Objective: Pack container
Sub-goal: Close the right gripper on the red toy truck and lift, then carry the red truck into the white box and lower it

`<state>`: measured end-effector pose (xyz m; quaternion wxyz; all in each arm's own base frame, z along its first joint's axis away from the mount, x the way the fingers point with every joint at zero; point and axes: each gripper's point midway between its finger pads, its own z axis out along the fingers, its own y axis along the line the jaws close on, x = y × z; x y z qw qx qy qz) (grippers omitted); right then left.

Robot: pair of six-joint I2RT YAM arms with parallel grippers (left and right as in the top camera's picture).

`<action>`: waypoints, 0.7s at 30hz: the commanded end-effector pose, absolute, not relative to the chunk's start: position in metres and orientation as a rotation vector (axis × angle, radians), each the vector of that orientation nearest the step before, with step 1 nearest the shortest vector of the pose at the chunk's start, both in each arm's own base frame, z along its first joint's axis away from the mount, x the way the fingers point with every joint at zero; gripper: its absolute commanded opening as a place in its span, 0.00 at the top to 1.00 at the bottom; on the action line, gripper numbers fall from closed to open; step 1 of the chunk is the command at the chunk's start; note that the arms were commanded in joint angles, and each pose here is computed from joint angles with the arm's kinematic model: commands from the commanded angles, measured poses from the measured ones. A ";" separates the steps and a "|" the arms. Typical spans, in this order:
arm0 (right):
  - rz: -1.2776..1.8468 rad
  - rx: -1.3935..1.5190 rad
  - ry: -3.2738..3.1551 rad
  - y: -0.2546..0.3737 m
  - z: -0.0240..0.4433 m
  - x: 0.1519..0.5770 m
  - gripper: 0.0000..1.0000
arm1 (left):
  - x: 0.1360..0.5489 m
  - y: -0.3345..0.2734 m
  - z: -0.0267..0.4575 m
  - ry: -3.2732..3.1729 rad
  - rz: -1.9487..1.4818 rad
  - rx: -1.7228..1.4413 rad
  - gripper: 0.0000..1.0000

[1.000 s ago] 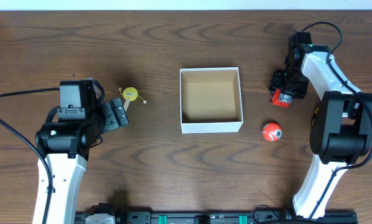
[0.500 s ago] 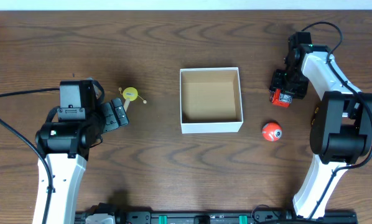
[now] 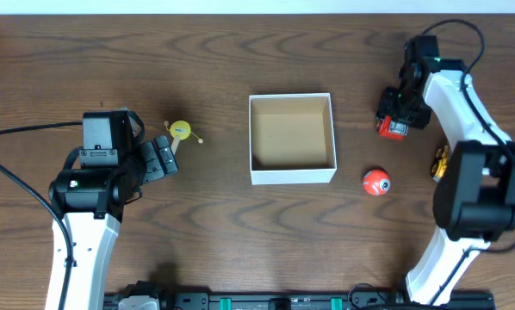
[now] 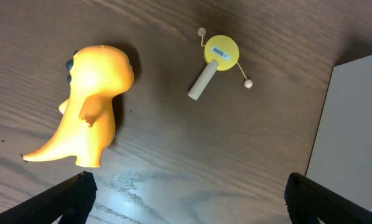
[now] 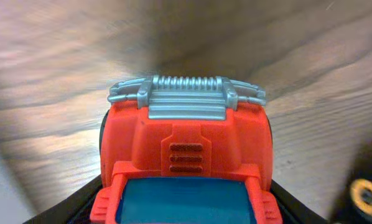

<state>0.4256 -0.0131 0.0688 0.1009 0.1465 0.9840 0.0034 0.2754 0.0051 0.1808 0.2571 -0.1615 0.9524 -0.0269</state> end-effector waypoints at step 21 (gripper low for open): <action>0.233 0.021 2.622 0.208 0.189 0.387 0.99 | 0.278 0.007 0.188 2.568 -0.068 -0.439 0.02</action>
